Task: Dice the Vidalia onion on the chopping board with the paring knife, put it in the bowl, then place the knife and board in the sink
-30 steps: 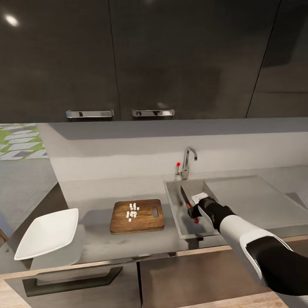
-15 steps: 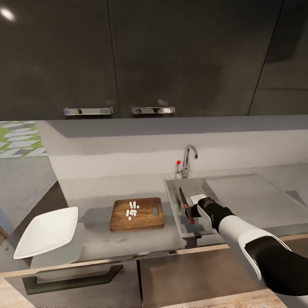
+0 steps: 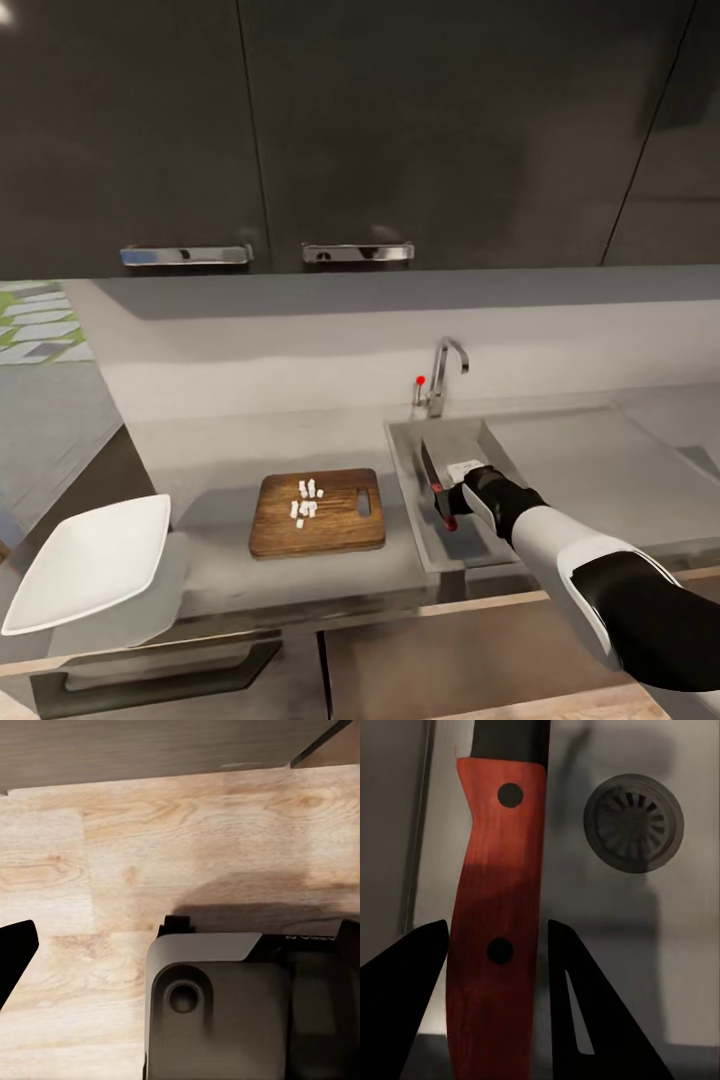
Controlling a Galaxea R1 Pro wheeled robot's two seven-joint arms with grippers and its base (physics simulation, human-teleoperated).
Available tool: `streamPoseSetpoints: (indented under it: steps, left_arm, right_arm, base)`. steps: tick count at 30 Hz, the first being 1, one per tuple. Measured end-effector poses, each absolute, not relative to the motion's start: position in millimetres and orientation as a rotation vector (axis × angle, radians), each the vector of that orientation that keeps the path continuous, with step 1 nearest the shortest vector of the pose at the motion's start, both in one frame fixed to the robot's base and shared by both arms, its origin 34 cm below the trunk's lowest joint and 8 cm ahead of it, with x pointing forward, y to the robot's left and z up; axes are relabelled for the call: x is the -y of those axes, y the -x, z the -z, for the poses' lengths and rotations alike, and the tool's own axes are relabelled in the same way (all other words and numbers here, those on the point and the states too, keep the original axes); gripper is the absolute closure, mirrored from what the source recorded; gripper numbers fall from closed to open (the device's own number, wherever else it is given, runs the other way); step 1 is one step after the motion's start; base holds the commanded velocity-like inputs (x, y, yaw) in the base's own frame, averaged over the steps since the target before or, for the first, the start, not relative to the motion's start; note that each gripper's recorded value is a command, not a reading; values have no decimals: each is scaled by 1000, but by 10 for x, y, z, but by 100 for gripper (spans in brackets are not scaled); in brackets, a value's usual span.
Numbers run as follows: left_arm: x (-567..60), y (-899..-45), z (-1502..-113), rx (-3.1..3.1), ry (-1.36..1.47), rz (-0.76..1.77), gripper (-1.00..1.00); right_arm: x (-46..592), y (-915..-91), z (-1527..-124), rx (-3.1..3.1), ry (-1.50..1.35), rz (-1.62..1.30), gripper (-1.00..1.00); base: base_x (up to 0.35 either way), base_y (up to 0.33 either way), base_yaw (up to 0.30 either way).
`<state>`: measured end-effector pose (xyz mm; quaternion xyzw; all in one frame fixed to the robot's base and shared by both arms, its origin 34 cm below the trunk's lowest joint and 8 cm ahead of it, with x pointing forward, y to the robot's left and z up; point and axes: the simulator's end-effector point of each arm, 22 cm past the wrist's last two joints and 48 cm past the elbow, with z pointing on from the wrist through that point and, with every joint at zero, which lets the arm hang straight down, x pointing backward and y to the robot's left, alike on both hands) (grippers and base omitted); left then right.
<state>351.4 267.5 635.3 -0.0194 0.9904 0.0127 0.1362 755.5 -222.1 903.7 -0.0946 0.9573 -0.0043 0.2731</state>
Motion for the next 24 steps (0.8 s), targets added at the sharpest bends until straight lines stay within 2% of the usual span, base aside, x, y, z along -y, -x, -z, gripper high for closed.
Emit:
streamPoseSetpoints:
  steps: [8, 19, 20, 24]
  left_arm:
    - [-2682, -3467, -6323, -2880, 56, -38, -100]
    - [-2682, -3404, -6284, -2897, 56, -39, -100]
    - [-2682, -3404, -6284, -2897, 56, -39, -100]
    - [-2683, -3399, -6282, -2899, 56, -39, -100]
  right_arm:
    - [2248, -7454, -8859, -2617, 251, 15, 100]
    - [2127, -7412, -8741, -2636, 265, -4, 100]
    - [2130, -7412, -8738, -2636, 264, -4, -100]
    - [2124, -7415, -8738, -2634, 265, -5, -100]
  base:
    - [77, 0, 0]
    - [5, 0, 0]
    - [0, 0, 0]
    - [0, 0, 0]
